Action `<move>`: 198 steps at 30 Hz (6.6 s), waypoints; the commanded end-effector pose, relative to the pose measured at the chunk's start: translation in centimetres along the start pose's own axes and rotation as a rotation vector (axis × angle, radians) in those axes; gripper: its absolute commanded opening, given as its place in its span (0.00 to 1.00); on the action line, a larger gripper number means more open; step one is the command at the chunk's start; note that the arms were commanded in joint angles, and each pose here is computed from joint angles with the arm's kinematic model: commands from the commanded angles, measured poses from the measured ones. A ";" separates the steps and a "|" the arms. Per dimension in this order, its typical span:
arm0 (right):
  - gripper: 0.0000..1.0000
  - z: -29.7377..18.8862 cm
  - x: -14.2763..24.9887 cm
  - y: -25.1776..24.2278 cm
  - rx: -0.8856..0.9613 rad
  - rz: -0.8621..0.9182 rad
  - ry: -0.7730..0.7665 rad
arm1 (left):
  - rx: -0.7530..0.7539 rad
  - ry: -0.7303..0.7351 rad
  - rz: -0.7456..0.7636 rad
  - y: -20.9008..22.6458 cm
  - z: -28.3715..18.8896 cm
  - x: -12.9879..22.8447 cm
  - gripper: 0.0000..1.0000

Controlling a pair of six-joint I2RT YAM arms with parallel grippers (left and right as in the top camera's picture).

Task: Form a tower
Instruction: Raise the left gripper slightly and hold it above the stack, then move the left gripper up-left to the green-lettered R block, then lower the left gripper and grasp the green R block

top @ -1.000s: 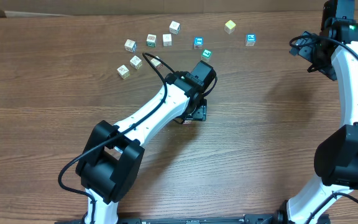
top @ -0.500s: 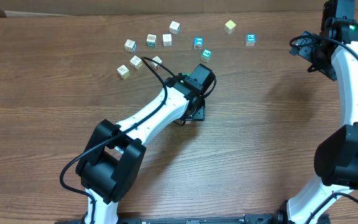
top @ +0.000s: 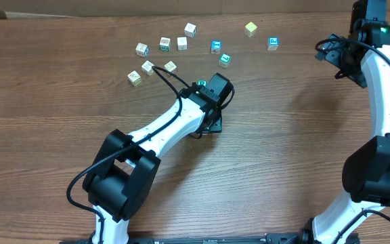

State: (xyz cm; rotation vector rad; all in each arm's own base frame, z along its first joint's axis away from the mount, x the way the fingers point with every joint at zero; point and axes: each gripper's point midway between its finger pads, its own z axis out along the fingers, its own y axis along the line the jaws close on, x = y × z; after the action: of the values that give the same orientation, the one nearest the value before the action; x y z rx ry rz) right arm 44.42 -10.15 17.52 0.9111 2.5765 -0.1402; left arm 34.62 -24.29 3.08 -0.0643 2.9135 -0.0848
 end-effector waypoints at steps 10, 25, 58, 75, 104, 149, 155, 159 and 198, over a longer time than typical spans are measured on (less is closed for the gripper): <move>1.00 -0.4 -0.4 0.0 -0.003 0.004 -0.014 | 0.003 -0.031 -0.013 0.1 0.4 0.1 0.56; 1.00 -0.4 -0.4 0.0 -0.003 0.004 -0.014 | -0.020 -0.044 -0.012 0.7 0.6 0.1 0.27; 1.00 -0.4 -0.4 0.0 -0.004 0.004 -0.015 | 0.152 -0.400 0.150 -3.3 -17.1 -14.2 0.94; 1.00 -0.4 -0.4 0.0 -0.004 0.004 -0.015 | 0.123 -0.568 0.073 1.4 -13.5 -24.5 0.04; 1.00 -0.4 -0.4 0.0 -0.003 0.004 -0.014 | 0.059 -0.029 0.198 -1.7 5.9 -12.8 0.43; 1.00 -0.4 -0.4 0.0 -0.004 0.004 -0.015 | -0.155 0.244 0.045 11.4 1.2 -11.2 0.26; 1.00 -0.4 -0.4 0.0 -0.004 0.004 -0.015 | -0.151 0.235 0.048 11.1 1.3 -11.4 0.32; 1.00 -0.4 -0.4 0.0 -0.004 0.004 -0.015 | -0.149 0.230 0.047 11.1 1.5 -11.5 0.32; 1.00 -0.4 -0.4 0.0 -0.004 0.004 -0.015 | -0.144 0.298 0.057 10.7 3.1 -9.2 0.30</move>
State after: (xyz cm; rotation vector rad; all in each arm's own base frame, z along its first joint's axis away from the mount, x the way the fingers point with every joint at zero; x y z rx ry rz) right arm 44.42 -10.17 17.52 0.9106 2.5767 -0.1405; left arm 44.24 -12.67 1.90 -0.0255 3.1957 0.1654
